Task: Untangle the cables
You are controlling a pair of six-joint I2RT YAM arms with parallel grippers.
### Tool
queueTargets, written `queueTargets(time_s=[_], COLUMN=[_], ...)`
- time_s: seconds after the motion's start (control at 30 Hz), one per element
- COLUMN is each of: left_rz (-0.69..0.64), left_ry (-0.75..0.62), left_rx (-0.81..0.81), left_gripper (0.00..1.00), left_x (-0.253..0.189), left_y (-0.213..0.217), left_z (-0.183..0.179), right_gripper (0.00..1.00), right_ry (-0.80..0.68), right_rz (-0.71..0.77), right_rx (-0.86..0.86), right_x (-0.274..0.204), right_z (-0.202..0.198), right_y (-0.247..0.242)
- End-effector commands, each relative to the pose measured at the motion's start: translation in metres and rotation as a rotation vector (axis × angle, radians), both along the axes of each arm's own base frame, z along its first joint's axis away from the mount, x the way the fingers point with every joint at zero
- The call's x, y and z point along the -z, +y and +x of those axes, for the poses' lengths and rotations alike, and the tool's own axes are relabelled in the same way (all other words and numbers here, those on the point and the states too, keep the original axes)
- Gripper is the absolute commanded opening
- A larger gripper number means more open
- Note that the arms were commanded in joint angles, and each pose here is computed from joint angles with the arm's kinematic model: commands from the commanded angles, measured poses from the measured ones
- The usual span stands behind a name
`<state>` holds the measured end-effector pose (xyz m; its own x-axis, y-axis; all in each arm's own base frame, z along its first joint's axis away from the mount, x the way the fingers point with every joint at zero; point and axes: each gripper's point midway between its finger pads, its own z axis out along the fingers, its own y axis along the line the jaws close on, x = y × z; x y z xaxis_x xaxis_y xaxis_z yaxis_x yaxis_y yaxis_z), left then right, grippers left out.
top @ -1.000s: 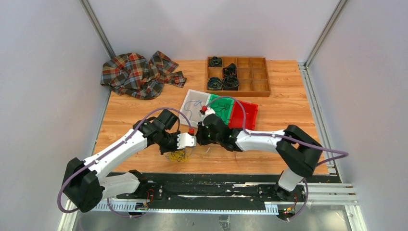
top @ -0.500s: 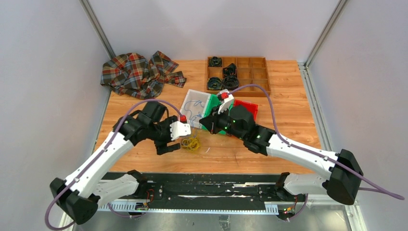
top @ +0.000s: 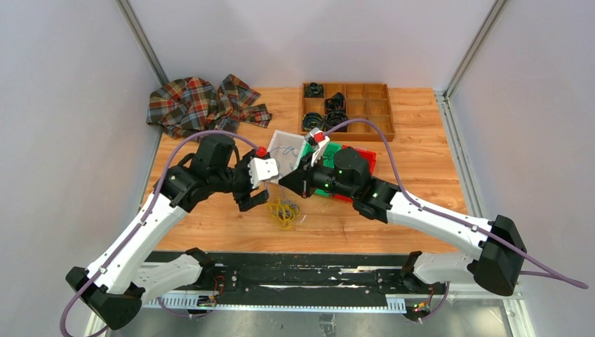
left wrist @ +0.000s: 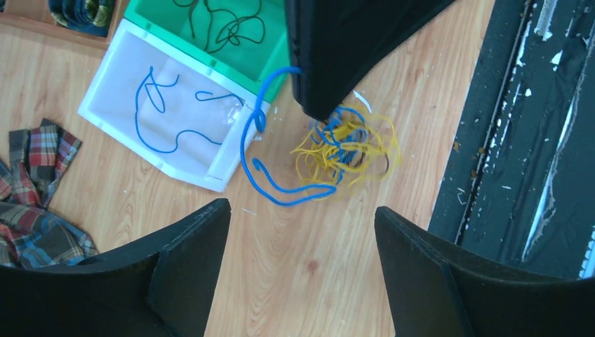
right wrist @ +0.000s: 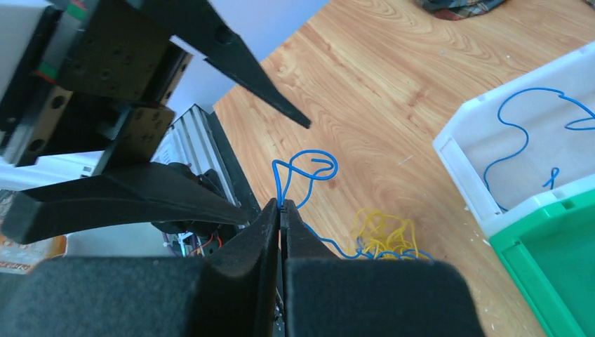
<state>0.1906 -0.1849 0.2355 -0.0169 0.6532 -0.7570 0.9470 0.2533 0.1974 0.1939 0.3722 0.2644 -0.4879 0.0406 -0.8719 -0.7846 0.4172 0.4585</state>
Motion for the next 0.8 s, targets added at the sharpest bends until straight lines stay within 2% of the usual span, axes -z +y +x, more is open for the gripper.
queueTargets(time_s=[0.0, 0.2, 0.33, 0.57, 0.77], left_rz=[-0.065, -0.122, -0.102, -0.052, -0.157], left_ry=[-0.066, -0.125, -0.043, -0.062, 0.075], left_rx=[-0.033, -0.023, 0.063, 0.119, 0.085], left_gripper=[0.78, 0.75, 0.7, 0.65, 0.68], left_x=[-0.015, -0.031, -0.012, 0.004, 0.002], left_y=[-0.009, -0.014, -0.014, -0.008, -0.024], left_z=[0.017, 0.019, -0.005, -0.011, -0.021], right_gripper=[0.01, 0.01, 0.01, 0.01, 0.01], right_ry=[-0.046, -0.033, -0.036, -0.039, -0.049], right_rz=[0.071, 0.085, 0.114, 0.13, 0.146], right_rx=[-0.102, -0.155, -0.168, -0.189, -0.189], right_x=[-0.028, -0.027, -0.035, -0.039, -0.047], right_z=[-0.02, -0.028, -0.032, -0.04, -0.043], right_y=[0.016, 0.029, 0.033, 0.033, 0.034])
